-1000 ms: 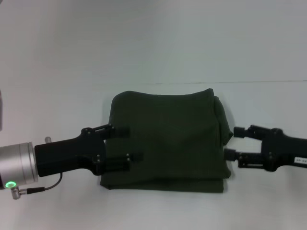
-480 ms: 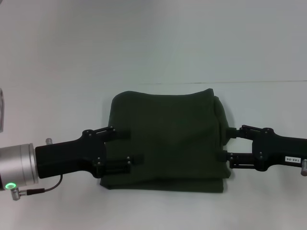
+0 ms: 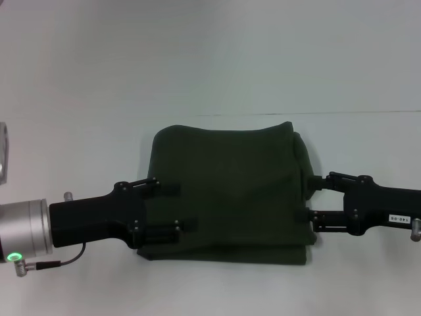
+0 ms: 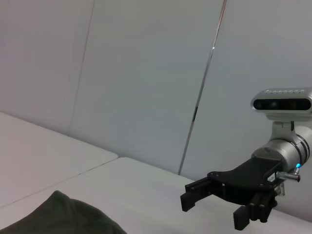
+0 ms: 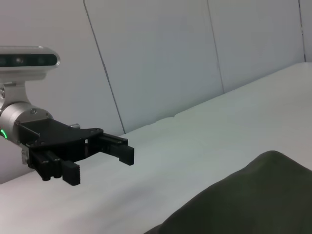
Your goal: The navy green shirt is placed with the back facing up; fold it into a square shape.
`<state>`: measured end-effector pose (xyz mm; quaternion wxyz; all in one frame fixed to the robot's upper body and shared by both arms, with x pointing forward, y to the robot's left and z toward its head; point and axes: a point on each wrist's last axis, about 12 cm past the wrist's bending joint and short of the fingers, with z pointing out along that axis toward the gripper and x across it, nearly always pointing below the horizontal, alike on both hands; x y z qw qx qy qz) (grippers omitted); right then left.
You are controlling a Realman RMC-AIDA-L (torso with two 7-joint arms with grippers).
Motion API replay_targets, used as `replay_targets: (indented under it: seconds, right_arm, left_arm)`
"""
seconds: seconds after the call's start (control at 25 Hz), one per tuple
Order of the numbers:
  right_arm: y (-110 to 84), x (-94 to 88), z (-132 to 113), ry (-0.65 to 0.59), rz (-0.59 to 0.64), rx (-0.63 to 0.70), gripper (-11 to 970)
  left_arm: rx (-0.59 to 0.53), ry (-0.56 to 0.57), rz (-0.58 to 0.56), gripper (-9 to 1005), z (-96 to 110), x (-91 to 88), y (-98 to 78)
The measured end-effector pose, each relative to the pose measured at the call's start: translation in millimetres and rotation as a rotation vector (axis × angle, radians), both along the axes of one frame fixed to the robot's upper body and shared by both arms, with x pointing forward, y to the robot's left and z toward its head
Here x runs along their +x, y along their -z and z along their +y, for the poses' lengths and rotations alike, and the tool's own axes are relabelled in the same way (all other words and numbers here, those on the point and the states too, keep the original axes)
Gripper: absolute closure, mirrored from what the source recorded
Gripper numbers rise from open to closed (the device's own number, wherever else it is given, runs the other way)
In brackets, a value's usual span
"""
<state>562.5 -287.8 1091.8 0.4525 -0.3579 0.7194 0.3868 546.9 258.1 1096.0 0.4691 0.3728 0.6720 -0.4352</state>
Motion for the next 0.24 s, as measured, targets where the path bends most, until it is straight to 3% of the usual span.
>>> replay_targets:
  seconds: [0.24]
  right_arm:
    - [-0.4, 1.1, 0.8, -0.007, 0.004, -0.008, 32]
  left_arm:
    - [0.012, -0.002, -0.001, 153, 0.5, 1.1, 0.3]
